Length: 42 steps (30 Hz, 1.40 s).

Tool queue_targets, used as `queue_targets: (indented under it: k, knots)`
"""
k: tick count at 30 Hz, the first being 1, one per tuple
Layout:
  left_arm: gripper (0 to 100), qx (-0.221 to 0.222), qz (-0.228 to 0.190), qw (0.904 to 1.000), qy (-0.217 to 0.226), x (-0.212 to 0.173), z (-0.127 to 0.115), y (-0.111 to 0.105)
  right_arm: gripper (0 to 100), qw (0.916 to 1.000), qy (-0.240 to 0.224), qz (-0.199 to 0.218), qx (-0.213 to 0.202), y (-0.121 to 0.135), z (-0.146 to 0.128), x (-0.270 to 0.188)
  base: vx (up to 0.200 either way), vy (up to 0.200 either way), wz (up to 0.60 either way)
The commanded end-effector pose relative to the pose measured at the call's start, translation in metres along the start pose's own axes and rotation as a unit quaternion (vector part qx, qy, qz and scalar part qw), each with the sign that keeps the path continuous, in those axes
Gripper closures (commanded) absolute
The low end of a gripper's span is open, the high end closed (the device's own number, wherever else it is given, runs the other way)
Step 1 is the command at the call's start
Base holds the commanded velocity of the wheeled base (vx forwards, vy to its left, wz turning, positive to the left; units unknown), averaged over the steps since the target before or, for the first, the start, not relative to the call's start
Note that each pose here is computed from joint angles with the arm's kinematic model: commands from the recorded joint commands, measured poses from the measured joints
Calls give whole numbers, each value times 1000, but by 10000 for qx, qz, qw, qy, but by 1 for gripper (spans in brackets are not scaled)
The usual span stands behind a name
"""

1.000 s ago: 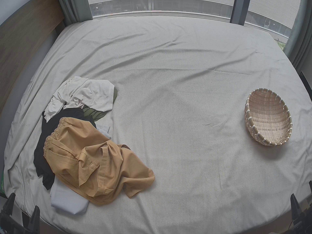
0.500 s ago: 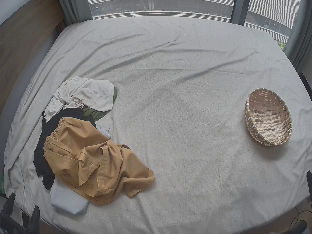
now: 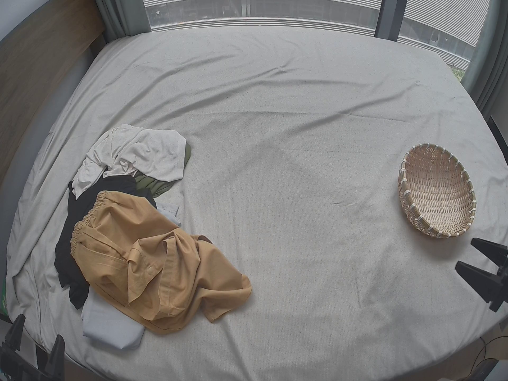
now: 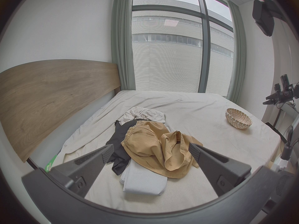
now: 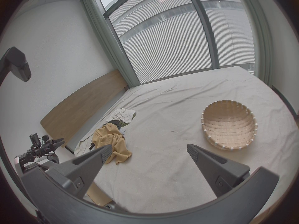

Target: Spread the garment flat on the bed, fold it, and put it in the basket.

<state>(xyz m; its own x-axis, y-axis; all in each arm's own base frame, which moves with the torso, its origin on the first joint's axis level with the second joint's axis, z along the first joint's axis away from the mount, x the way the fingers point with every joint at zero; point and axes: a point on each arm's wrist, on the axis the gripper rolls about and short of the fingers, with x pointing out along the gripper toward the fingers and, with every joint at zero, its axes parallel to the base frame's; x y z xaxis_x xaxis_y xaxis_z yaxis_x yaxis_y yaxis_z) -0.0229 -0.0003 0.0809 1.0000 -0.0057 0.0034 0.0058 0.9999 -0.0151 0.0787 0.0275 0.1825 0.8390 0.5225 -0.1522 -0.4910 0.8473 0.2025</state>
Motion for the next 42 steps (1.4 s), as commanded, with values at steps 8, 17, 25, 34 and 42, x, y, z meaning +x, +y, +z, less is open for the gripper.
queue_targets:
  k: [8,17,25,34,42]
  knots:
    - [0,-17,-2,10000,9,0,-5,0,0,9870,988,839,953,10,-1,73,0,0,0]
    - [0,-17,-2,10000,9,0,-5,0,0,9816,1378,929,937,11,-15,113,0,0,0]
    - [0,-17,-2,10000,9,0,-5,0,0,9727,1820,1128,892,20,-43,160,0,0,0]
    - [0,-17,-2,10000,9,0,-5,0,0,9677,2029,1262,797,33,-65,201,0,0,0]
    - [0,-17,-2,10000,9,0,-5,0,0,9629,2151,1350,912,45,-74,233,0,0,0]
